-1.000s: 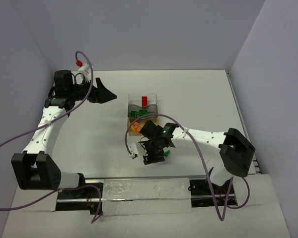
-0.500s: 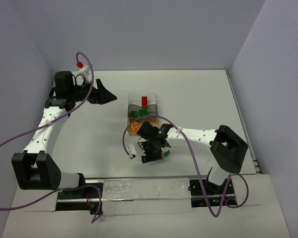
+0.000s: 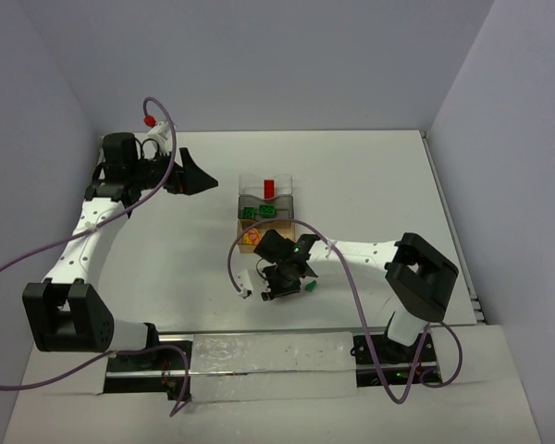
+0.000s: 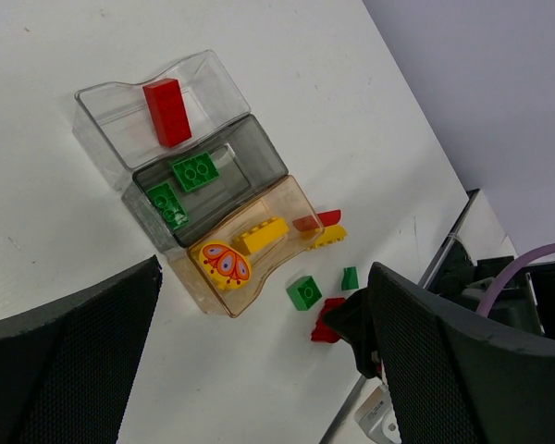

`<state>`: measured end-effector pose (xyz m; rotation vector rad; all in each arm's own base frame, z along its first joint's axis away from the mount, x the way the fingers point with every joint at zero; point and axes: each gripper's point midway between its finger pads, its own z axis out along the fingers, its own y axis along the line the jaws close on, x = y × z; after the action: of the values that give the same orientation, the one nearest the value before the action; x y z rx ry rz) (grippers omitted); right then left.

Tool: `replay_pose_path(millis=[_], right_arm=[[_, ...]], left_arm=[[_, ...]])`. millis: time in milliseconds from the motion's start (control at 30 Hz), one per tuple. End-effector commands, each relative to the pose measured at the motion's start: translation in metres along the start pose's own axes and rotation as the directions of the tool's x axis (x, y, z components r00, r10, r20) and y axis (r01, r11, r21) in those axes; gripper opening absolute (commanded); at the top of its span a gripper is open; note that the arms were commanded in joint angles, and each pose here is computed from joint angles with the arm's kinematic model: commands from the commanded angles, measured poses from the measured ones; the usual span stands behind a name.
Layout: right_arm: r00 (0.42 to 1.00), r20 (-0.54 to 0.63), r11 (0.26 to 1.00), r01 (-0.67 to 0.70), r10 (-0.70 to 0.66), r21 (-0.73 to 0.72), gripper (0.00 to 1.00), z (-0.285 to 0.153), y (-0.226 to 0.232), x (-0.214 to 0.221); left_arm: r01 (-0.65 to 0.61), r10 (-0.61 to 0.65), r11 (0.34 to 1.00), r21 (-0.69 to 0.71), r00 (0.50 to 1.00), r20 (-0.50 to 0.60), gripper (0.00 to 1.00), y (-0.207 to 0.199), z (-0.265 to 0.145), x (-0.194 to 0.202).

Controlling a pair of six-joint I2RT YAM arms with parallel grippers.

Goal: Sort the legos into containers by color

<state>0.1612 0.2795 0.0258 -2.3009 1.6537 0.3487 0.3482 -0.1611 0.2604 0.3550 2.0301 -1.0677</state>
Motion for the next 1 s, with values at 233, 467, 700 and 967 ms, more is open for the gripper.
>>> replay_pose_path(millis=[233,467,700,967], right_arm=[[0.988,0.141,0.997,-0.073,0.066,0.04,0.0,-0.06,-0.007,-0.038],[0.903,0.377,0.926,-0.304,0.206,0.222,0.0,-0.169,-0.12,-0.061],[0.86,0.368,0.824,-0.472,0.352,0.313,0.0,-0.167,-0.218,-0.011],[0.849,0.362,0.782,-0.508,0.384,0.361,0.0,-0.149,-0.261,0.019]], left_arm=[[-0.039,0.038,0.999,0.023,0.998,0.045,0.99,-0.005,-0.009,-0.02],[-0.067,0.065,0.998,0.019,0.993,0.101,0.99,-0.008,-0.018,-0.04],[-0.086,0.088,0.996,-0.023,0.988,0.128,0.99,-0.003,-0.02,-0.054],[-0.065,0.065,0.998,-0.002,0.989,0.132,0.99,-0.003,-0.017,-0.055]])
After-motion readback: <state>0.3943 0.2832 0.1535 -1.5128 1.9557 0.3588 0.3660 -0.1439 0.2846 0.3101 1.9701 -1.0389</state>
